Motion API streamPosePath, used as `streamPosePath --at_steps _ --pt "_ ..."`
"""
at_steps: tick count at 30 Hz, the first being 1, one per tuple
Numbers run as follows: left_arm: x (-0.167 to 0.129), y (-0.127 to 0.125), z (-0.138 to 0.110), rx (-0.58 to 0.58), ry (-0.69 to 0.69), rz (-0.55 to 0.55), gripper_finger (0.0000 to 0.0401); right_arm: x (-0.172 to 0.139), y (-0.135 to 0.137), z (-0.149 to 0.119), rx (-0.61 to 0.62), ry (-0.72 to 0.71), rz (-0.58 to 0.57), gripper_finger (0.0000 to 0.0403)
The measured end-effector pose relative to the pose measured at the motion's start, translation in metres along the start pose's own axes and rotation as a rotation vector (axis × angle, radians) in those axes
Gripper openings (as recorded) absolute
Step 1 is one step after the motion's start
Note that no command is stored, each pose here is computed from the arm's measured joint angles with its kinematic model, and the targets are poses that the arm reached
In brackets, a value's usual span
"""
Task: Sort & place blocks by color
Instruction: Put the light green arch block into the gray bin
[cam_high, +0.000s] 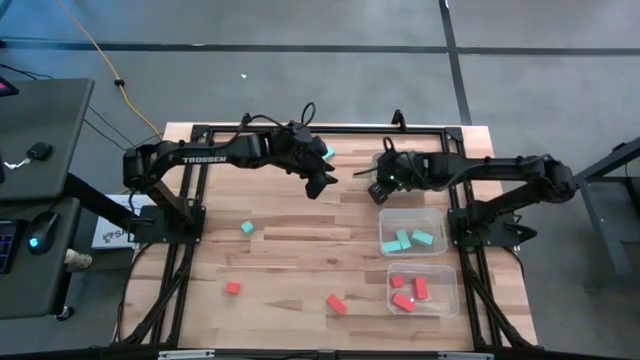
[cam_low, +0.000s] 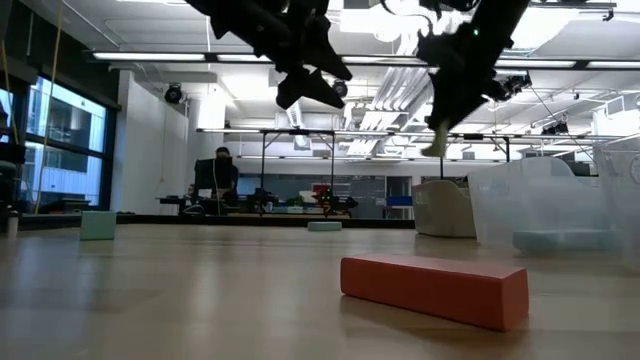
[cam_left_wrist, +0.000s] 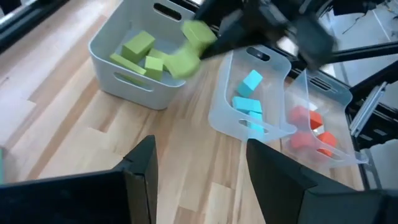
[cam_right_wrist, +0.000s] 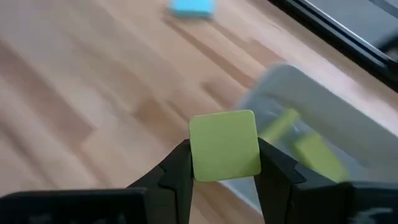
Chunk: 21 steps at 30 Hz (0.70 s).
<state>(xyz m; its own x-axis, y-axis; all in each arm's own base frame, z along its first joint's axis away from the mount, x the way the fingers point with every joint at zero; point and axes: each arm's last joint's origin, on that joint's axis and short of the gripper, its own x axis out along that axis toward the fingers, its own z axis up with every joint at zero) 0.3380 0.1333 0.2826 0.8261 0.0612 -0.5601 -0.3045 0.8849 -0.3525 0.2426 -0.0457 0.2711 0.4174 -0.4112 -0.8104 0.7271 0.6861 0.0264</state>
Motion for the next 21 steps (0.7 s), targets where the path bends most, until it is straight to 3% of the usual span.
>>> streamPosePath --at_steps 11,21 --pt "0.0 0.001 0.0 0.029 -0.003 0.011 0.0165 0.011 -0.053 0.004 0.108 0.165 -0.223 0.0113" --pt "0.0 0.002 0.0 0.029 -0.005 0.018 0.0165 0.022 -0.078 0.009 0.159 0.247 -0.261 0.0113"
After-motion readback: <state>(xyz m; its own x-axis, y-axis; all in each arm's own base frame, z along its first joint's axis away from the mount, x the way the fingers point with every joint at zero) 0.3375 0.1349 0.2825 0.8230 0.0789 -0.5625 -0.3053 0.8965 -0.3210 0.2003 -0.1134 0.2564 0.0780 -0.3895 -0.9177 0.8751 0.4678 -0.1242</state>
